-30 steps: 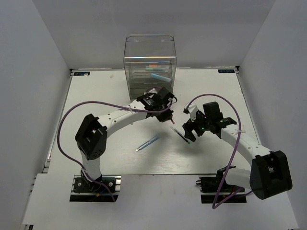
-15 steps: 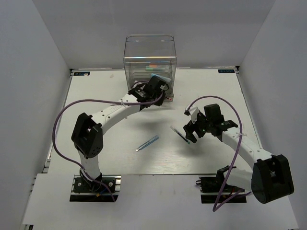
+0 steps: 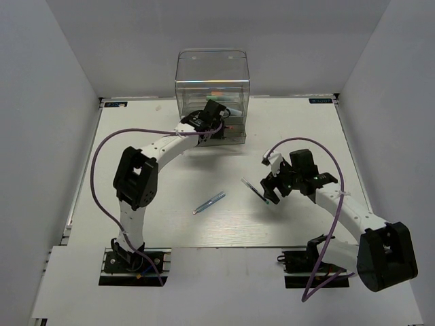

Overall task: Sort the stationery into containers
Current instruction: Place the stationery into the container, then grab a piece of stationery with the right arm, then place the stationery into the container

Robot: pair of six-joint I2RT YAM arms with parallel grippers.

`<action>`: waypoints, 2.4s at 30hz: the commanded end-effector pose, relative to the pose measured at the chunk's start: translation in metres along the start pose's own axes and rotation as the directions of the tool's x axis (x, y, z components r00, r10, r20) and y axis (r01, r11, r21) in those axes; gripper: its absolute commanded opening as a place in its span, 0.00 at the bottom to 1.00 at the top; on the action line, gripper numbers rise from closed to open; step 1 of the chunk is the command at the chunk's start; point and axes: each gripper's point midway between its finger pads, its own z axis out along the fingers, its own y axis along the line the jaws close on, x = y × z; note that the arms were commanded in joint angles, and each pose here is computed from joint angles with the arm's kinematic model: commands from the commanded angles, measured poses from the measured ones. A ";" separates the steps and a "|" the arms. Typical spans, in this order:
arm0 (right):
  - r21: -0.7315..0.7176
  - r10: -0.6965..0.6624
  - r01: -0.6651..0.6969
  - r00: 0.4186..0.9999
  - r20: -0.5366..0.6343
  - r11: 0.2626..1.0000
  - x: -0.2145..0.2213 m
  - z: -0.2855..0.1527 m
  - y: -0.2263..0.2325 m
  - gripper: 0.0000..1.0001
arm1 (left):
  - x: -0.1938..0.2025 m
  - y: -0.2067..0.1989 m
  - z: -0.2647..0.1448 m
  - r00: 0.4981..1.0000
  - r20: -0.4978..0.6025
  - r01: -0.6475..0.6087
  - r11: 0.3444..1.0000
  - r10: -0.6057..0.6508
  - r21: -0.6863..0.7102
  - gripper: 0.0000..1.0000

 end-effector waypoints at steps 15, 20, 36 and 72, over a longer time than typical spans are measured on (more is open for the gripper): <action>-0.008 -0.026 0.026 0.999 0.021 1.000 -0.009 0.010 -0.005 0.89 | -0.003 -0.023 -0.013 0.998 -0.054 0.032 0.999 -0.030 0.029 0.46; -0.041 -0.021 0.022 1.000 0.023 0.999 -0.015 0.016 -0.003 0.89 | 0.005 -0.028 -0.040 0.993 -0.086 -0.068 0.994 0.075 0.083 0.47; -0.031 0.008 -0.012 0.993 -0.121 0.999 -0.001 0.056 0.005 0.74 | -0.041 0.064 -0.138 0.780 -0.114 -0.564 0.770 0.615 0.298 0.76; 0.066 -0.639 0.638 0.750 0.171 0.767 -0.210 0.046 -0.037 0.00 | -0.097 0.208 -0.162 0.828 -0.192 -0.500 0.849 0.526 0.170 0.99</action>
